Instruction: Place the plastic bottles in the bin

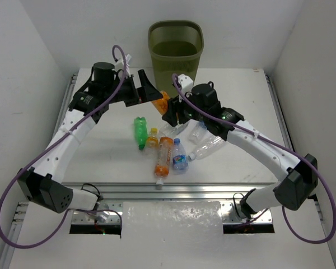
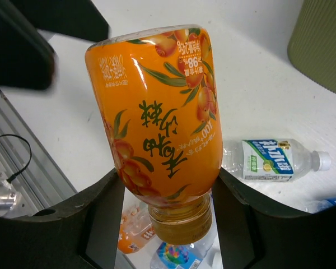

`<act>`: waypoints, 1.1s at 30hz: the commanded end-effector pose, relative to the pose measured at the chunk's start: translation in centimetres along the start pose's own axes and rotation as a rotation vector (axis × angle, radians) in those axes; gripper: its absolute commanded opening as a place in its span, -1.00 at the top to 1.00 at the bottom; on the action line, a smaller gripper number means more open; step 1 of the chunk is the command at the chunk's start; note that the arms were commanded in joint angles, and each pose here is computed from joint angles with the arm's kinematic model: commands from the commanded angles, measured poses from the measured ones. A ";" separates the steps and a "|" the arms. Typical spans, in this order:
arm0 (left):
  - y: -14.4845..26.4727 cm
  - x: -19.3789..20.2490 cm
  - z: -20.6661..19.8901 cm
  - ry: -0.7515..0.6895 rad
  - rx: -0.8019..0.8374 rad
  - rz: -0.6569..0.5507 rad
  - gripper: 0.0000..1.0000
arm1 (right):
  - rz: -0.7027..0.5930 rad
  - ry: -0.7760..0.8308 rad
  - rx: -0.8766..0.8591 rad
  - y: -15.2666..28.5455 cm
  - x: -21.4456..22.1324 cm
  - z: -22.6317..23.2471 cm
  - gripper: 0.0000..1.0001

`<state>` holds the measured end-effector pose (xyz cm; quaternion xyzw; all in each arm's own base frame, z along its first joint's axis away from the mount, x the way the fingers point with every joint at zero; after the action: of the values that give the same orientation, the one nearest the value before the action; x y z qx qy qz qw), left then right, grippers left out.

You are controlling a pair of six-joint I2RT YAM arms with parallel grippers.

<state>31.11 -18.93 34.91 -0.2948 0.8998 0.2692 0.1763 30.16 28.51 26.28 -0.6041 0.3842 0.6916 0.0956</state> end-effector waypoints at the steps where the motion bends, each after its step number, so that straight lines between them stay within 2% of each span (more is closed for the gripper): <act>1: -0.8 0.4 -2.8 -0.046 0.136 0.031 -0.99 | -0.099 -0.007 -0.002 0.6 -3.3 -0.2 0.56; 6: -2.5 0.5 -3.6 -0.017 0.184 0.051 -0.96 | -0.182 0.006 -0.016 1.3 -5.4 0.0 0.56; 9: -2.9 0.9 -4.3 -0.005 0.242 0.104 -0.62 | -0.211 -0.002 0.010 1.7 -6.1 -0.6 0.56; 10: -3.1 1.0 -4.3 0.000 0.247 0.112 -0.27 | -0.226 -0.008 0.022 2.0 -6.4 -1.0 0.57; 11: -3.2 1.0 -4.3 0.008 0.249 0.115 -0.16 | -0.245 -0.014 0.032 2.1 -6.8 -1.2 0.57; 15: -3.7 1.0 -4.3 0.005 0.261 0.127 -0.15 | -0.282 -0.015 0.048 2.6 -7.7 -1.7 0.57; 16: -4.1 1.0 -4.1 0.012 0.260 0.136 -0.09 | -0.291 -0.013 0.050 2.8 -7.9 -1.8 0.57; 17: -4.2 0.8 -4.3 0.010 0.267 0.138 0.20 | -0.300 -0.010 0.051 2.9 -8.1 -1.9 0.56; 18: -4.6 0.7 -4.3 0.014 0.269 0.141 0.57 | -0.303 -0.012 0.055 2.9 -8.1 -2.0 0.56; 19: -4.7 0.4 -4.5 0.016 0.279 0.136 0.61 | -0.332 -0.012 0.058 3.4 -8.6 -2.1 0.55; 20: -5.1 0.2 -4.6 0.018 0.285 0.139 0.75 | -0.334 -0.014 0.060 3.4 -8.5 -2.2 0.52; 21: -5.2 -0.1 -4.9 0.016 0.292 0.136 1.00 | -0.338 -0.020 0.063 3.5 -8.6 -2.5 0.47; 22: -5.3 -0.4 -5.1 0.015 0.297 0.124 1.00 | -0.345 -0.016 0.050 3.6 -8.8 -2.5 0.37; 23: -5.3 -1.0 -5.6 0.004 0.307 0.103 1.00 | -0.345 -0.016 0.047 3.6 -8.7 -2.6 -0.07; 25: -5.1 -2.0 -6.3 -0.018 0.322 0.048 1.00 | -0.340 -0.029 0.068 3.7 -8.4 -3.0 -0.72; 26: -4.8 -3.0 -6.8 -0.030 0.315 -0.011 1.00 | -0.336 -0.040 0.094 3.9 -8.1 -3.7 -0.97; 33: -4.3 -8.8 -9.1 -0.111 0.282 -0.286 1.00 | -0.266 -0.126 0.202 6.6 -4.7 -6.2 -0.98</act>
<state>37.33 -24.13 39.60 -0.3096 0.9089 0.1621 0.2276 32.56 23.26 31.91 -0.5992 0.3649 0.6728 0.2349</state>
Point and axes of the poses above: each gripper's point midway between its finger pads, its own y axis back along the fingers, its own z axis along the line the jaws close on, x = y × z, the point moved 3 cm from there along y, back along the fingers, and after that the axes turned 13 degrees about y, right-handed, at the moved point
